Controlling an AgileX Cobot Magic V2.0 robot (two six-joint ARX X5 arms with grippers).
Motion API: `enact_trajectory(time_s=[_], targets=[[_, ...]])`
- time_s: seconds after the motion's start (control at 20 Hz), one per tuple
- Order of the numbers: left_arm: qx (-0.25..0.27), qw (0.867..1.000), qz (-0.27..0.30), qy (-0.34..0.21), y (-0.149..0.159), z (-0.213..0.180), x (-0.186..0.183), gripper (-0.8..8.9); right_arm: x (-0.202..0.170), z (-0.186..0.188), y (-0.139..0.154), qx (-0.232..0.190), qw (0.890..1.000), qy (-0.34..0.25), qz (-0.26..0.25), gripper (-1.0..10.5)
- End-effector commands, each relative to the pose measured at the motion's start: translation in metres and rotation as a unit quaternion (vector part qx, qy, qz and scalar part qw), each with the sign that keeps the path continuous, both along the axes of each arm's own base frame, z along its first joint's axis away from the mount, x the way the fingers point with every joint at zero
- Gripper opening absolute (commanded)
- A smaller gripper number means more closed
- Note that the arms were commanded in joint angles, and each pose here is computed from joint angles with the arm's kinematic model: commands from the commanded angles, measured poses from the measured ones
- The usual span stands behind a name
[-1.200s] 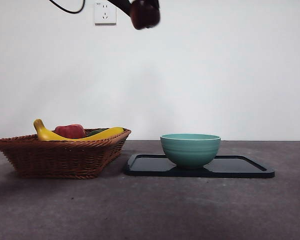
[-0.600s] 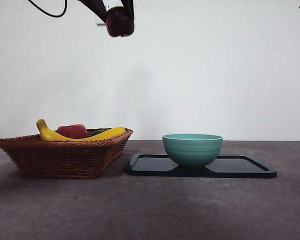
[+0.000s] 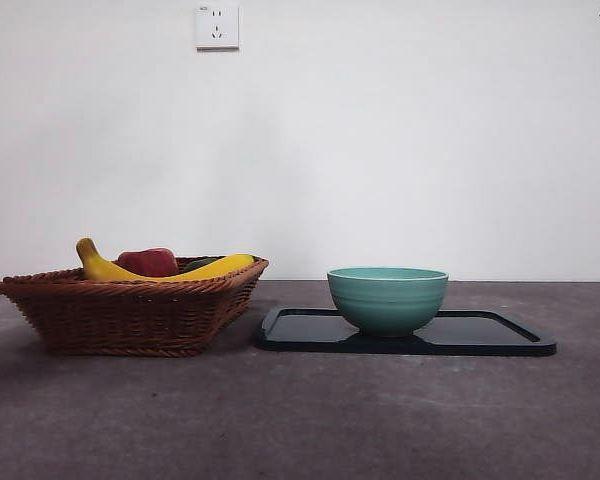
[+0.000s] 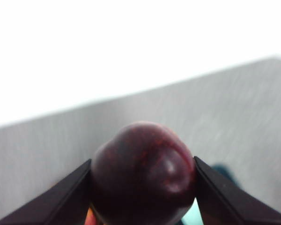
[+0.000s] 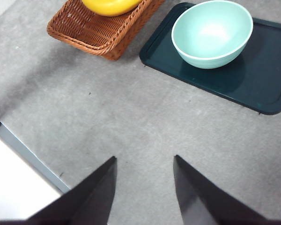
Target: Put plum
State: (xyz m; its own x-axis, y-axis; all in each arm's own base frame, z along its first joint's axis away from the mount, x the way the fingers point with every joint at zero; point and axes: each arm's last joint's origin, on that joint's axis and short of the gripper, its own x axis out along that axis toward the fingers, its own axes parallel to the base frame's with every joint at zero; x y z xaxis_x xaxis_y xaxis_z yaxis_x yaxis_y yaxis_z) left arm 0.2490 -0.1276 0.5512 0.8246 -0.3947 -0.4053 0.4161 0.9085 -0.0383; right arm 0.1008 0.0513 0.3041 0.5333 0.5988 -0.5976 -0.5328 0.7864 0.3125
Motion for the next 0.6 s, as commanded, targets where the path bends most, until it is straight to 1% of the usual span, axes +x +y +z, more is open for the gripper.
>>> enact_trajectory(time_s=[0.05, 0.2, 0.3, 0.35, 0.45, 0.6], targets=[[-0.012, 1.000, -0.008, -0.014, 0.013, 0.015, -0.037, 2.13, 0.001, 0.003, 0.001, -0.002, 1.000, -0.013, 0.009, 1.9], [-0.042, 0.997, -0.011, -0.066, 0.041, 0.039, -0.090, 2.13, 0.001, 0.003, 0.001, -0.002, 1.000, -0.012, 0.009, 1.9], [-0.053, 0.995, -0.009, -0.082, 0.058, 0.046, -0.121, 2.14, 0.001, 0.003, 0.001, -0.002, 1.000, -0.012, 0.009, 1.9], [-0.051, 0.996, -0.007, -0.076, 0.065, 0.045, -0.134, 2.14, 0.001, 0.003, 0.001, -0.002, 1.000, -0.013, 0.009, 1.9], [-0.036, 0.998, 0.022, -0.049, 0.079, 0.034, -0.155, 2.17, 0.001, 0.003, 0.001, -0.002, 1.000, -0.013, 0.009, 1.9], [-0.017, 0.999, 0.036, 0.021, 0.090, -0.001, -0.175, 2.18, 0.001, 0.003, 0.001, -0.002, 1.000, -0.017, 0.008, 1.9]])
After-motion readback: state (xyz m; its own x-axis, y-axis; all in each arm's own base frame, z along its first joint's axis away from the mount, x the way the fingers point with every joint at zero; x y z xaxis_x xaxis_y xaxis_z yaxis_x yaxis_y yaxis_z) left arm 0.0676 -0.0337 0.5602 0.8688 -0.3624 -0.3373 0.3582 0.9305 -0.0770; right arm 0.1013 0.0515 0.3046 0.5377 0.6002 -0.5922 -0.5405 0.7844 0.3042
